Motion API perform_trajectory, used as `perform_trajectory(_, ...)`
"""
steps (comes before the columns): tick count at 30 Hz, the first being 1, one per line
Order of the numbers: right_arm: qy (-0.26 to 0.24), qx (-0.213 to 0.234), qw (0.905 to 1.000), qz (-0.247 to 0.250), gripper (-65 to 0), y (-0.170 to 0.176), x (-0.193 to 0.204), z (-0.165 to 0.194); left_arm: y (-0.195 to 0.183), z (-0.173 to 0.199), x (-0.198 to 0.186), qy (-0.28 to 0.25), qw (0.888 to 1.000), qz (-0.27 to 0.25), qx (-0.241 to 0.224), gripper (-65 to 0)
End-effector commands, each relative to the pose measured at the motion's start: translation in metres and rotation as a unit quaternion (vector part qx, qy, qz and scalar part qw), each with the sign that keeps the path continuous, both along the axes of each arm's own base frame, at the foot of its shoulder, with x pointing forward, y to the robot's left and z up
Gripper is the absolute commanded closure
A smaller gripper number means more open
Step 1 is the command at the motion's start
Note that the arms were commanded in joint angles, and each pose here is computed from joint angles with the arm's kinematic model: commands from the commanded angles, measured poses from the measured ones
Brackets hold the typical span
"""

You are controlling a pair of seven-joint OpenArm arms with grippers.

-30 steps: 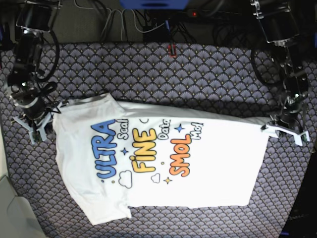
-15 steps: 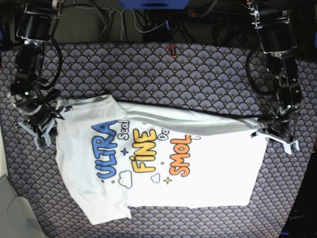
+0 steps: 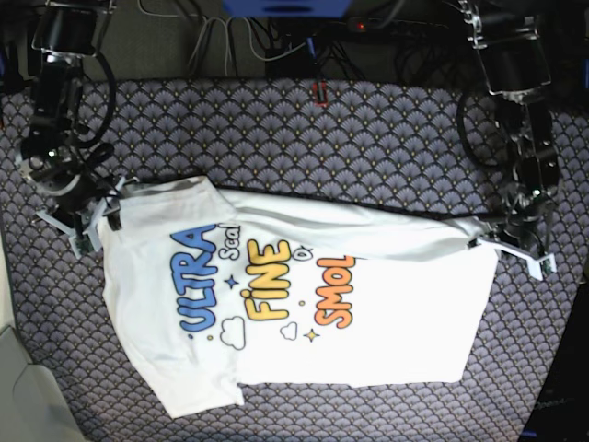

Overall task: Fold the T-shirt properly
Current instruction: 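Lift the hem with both grippers and fold it toward the collar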

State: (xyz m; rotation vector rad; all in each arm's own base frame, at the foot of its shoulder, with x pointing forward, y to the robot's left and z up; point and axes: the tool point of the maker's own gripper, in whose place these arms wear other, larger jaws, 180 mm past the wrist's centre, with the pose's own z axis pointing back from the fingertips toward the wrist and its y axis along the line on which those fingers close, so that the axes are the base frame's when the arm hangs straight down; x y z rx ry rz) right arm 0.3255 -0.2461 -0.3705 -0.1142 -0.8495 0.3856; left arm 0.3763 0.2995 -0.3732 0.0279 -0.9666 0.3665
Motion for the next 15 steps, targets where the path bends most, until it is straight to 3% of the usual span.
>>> perform_trajectory(1,-0.029,0.0,0.9996,0.005,-28.1,-0.001,0.01,0.017,0.006,0.02,0.011,-0.03,0.999,0.001,0.011,-0.6)
perform_trajectory(15,-0.013,0.016,0.9995,0.026,-28.9,0.022,0.008,0.003,0.005,0.014,0.005,-0.022,1.0,0.0,0.011,-0.6)
